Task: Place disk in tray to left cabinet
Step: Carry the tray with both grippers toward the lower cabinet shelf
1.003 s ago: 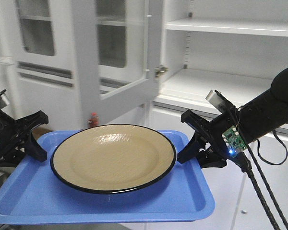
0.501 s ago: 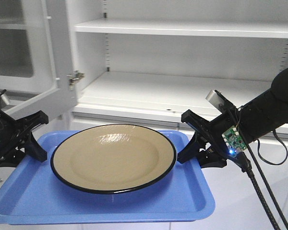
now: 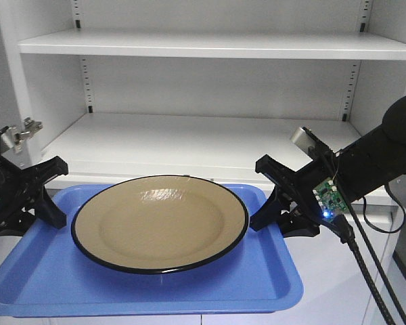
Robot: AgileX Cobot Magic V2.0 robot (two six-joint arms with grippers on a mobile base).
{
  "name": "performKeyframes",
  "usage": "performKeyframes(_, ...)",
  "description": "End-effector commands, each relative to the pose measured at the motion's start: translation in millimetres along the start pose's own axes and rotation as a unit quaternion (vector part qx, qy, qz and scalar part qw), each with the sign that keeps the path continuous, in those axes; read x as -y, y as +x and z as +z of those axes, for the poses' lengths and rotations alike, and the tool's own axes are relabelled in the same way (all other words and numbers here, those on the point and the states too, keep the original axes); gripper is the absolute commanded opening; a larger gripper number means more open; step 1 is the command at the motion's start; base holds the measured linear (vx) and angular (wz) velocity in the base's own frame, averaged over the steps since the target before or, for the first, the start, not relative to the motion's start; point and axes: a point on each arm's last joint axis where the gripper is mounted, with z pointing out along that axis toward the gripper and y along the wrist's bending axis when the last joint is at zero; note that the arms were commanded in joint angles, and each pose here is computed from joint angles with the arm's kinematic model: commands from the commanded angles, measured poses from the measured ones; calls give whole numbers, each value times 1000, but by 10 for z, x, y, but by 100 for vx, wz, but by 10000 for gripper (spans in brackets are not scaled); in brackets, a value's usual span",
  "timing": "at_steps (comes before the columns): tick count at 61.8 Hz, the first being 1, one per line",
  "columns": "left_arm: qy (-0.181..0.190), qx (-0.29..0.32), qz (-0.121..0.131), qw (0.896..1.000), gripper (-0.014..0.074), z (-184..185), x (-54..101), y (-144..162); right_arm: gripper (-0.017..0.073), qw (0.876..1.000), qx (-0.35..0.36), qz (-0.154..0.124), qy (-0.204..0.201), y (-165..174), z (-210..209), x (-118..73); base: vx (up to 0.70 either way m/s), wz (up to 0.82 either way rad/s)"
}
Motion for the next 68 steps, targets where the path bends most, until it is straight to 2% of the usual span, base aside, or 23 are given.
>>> performKeyframes(1,82,19,-3,996,0,-279,299,107,-6,996,7,-13,-89,137,-270,-370,26,-13)
performKeyframes(68,82,19,-3,996,0,-279,299,107,-6,996,7,-13,-89,137,-270,-370,24,-6)
